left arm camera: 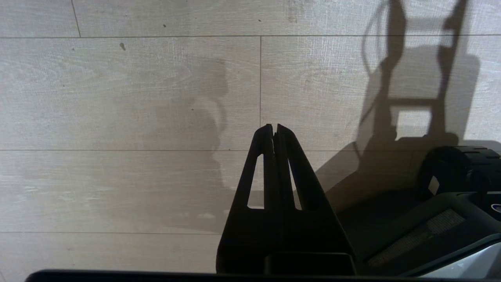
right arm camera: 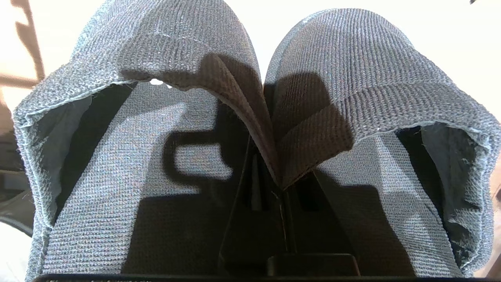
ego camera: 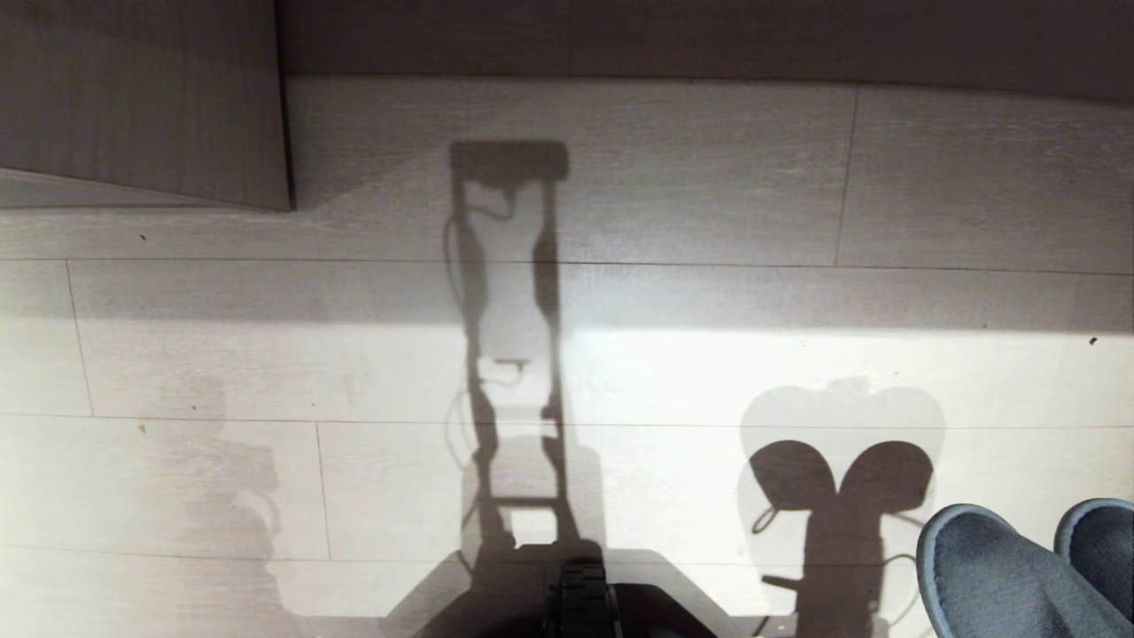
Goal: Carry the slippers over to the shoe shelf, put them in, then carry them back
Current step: Place the slippers on the floor
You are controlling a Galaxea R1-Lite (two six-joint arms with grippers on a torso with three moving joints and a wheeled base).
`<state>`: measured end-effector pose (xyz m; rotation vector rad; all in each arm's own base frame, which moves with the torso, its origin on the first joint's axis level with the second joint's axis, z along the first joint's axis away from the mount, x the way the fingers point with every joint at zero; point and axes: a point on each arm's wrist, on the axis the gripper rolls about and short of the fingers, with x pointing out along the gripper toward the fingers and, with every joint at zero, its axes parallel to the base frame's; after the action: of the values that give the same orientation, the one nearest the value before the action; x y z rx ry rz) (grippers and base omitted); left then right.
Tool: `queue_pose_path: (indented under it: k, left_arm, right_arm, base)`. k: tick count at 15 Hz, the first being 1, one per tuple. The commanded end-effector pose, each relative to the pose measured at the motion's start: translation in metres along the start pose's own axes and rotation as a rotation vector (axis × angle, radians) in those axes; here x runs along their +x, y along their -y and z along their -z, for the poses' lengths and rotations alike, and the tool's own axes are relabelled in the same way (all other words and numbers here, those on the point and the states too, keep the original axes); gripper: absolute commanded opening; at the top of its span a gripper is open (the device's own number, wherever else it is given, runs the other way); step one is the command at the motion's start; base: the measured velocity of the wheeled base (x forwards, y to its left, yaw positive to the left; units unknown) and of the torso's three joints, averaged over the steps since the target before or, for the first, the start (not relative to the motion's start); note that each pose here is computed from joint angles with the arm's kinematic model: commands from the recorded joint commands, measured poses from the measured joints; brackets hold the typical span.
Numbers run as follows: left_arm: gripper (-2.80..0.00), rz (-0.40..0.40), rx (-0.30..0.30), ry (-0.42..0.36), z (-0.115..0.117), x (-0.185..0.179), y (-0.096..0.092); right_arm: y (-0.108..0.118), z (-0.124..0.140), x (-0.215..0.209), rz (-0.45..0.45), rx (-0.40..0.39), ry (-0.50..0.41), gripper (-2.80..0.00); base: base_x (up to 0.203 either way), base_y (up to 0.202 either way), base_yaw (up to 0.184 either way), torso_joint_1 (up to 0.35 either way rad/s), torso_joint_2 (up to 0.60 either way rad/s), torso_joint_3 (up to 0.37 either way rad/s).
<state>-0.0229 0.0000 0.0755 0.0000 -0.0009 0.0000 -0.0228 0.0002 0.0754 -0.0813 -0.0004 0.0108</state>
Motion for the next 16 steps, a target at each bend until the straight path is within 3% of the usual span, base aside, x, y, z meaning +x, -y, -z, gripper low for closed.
queue_pose_path:
  k: [1,4,8,13,15,16]
  left_arm:
    - [-2.8,0.0,0.0,-0.001,0.0,0.0,0.0]
    - [-2.8,0.0,-0.002,0.0,0.0,0.0,0.0]
    - [-2.8,0.0,-0.002,0.001,0.0,0.0,0.0]
    - [-2.8,0.0,0.0,0.0,0.0,0.0,0.0]
    - [-2.8,0.0,0.0,0.001,0.0,0.0,0.0]
    - [-2.8,0.0,0.0,0.001,0.0,0.0,0.0]
  right_arm:
    - [0.0,0.0,0.0,0.0,0.002,-0.001,-2.8]
    - [0.0,-0.004,0.001,0.0,-0.021,0.009,-2.8]
    - [0.004,-0.061,0.023,-0.045,-0.029,-0.066,-2.8]
    - [0.01,-0.127,0.138,-0.079,-0.039,-0.147,-2.8]
    - [0.011,-0.141,0.195,-0.091,-0.061,-0.092,-2.8]
    - [0.01,-0.149,0.226,-0.093,-0.073,-0.016,-2.8]
  base:
    - [0.0,0.0,0.0,0.005,0.0,-0.113]
    - [0.0,0.0,0.0,0.001,0.0,-0.028]
    - [0.0,0.0,0.0,0.0,0.0,0.0]
    - [0.0,0.0,0.0,0.0,0.0,0.0]
    - [0.0,0.0,0.0,0.0,0.0,0.0]
    - [0.0,0.0,0.0,0.0,0.0,0.0]
